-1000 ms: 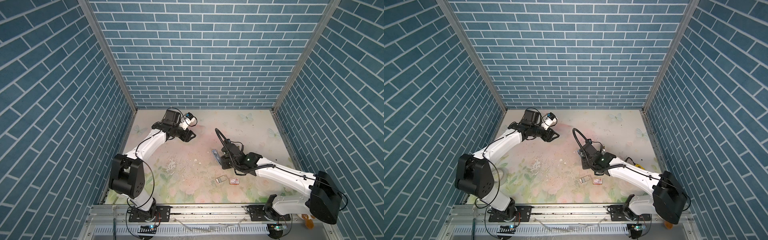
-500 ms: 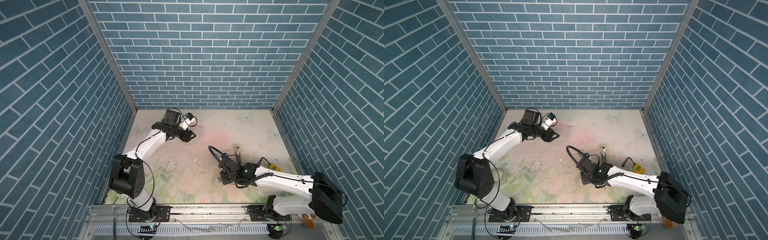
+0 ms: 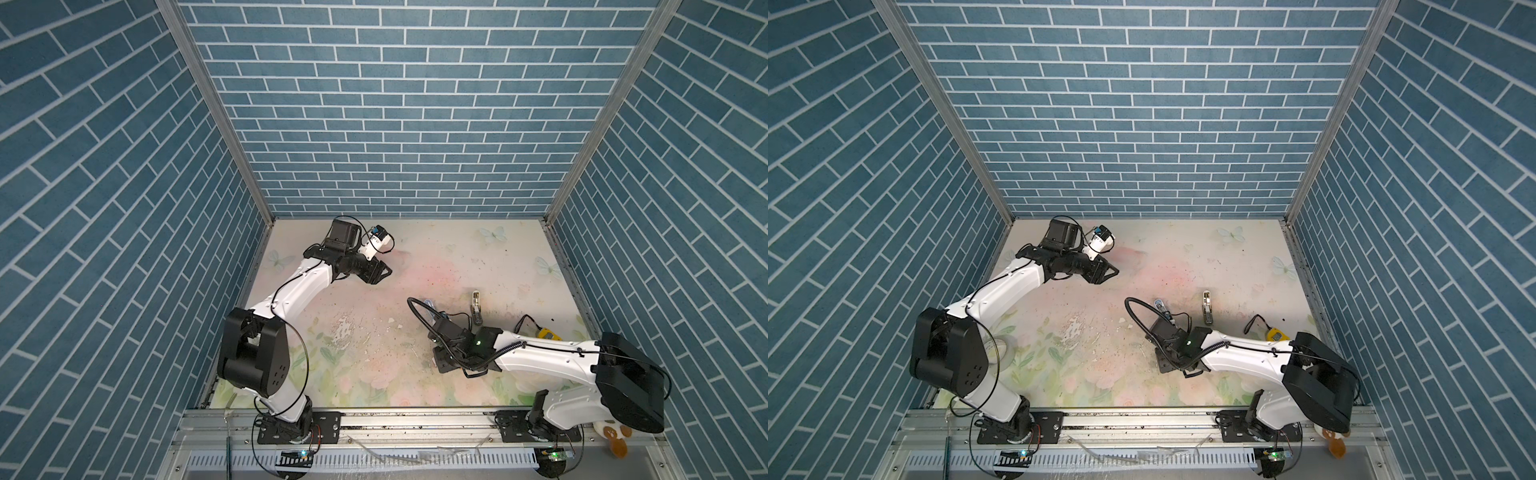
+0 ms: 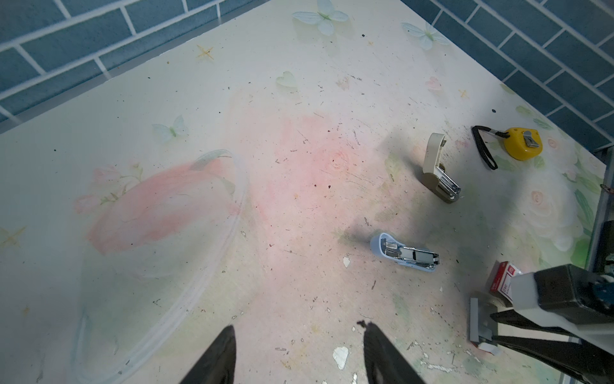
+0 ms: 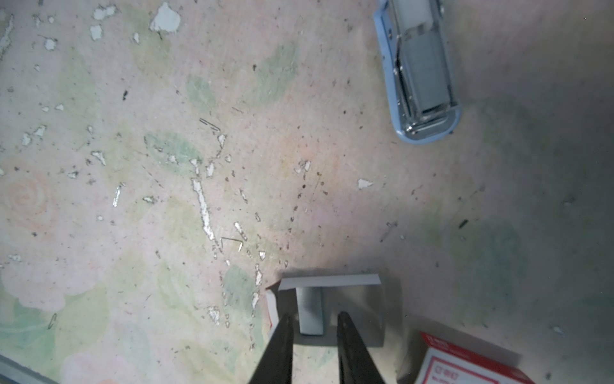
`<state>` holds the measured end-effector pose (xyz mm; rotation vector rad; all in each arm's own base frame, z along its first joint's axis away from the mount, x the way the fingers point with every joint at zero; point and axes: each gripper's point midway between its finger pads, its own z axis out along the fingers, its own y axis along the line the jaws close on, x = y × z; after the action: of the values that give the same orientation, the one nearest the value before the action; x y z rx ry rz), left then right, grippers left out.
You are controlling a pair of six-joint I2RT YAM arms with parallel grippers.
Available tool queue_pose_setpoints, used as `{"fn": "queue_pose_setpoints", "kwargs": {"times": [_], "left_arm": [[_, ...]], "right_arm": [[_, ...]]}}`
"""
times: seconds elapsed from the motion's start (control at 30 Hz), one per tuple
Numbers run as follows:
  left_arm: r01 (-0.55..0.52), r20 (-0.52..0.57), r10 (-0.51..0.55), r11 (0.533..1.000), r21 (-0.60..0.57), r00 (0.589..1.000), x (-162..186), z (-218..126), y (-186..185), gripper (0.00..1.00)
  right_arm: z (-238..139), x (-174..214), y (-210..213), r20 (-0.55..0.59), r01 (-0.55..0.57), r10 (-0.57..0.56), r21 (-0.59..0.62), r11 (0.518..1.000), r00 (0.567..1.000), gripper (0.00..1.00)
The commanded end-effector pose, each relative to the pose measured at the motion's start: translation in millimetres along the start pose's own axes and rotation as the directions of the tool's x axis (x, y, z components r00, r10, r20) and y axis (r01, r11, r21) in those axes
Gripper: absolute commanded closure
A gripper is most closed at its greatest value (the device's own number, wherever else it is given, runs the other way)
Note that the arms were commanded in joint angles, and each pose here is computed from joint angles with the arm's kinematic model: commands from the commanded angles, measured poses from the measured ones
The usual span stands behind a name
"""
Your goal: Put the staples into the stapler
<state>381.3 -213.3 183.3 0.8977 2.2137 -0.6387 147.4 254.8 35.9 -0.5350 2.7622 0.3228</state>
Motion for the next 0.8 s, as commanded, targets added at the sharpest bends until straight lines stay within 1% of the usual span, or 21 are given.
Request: {"fn": "queue_pose_setpoints", "kwargs": {"times": [0.0, 0.63, 0.77], "left_arm": [[0.002, -0.008, -0.002, 1.000, 0.021, 1.000, 4.8, 1.1, -3.3, 0.37], [0.000, -0.012, 0.000, 1.000, 0.029, 1.000, 5.0, 3.4, -6.9, 0.37], [-0.002, -0.011, 0.002, 1.000, 0.030, 1.000, 4.3, 3.2, -7.8, 0.37]], "right_arm": [[4.0, -0.5, 6.0, -0.013, -0.027, 0.027, -0.006, 1.000, 1.000, 0.74], [15.0, -0.9, 3.2, -0.034, -0.008, 0.009, 0.051, 0.999, 0.999, 0.73], [14.2, -2.1, 0.5, -0.028, -0.009, 0.011, 0.069, 0.998, 1.000, 0.74]]}}
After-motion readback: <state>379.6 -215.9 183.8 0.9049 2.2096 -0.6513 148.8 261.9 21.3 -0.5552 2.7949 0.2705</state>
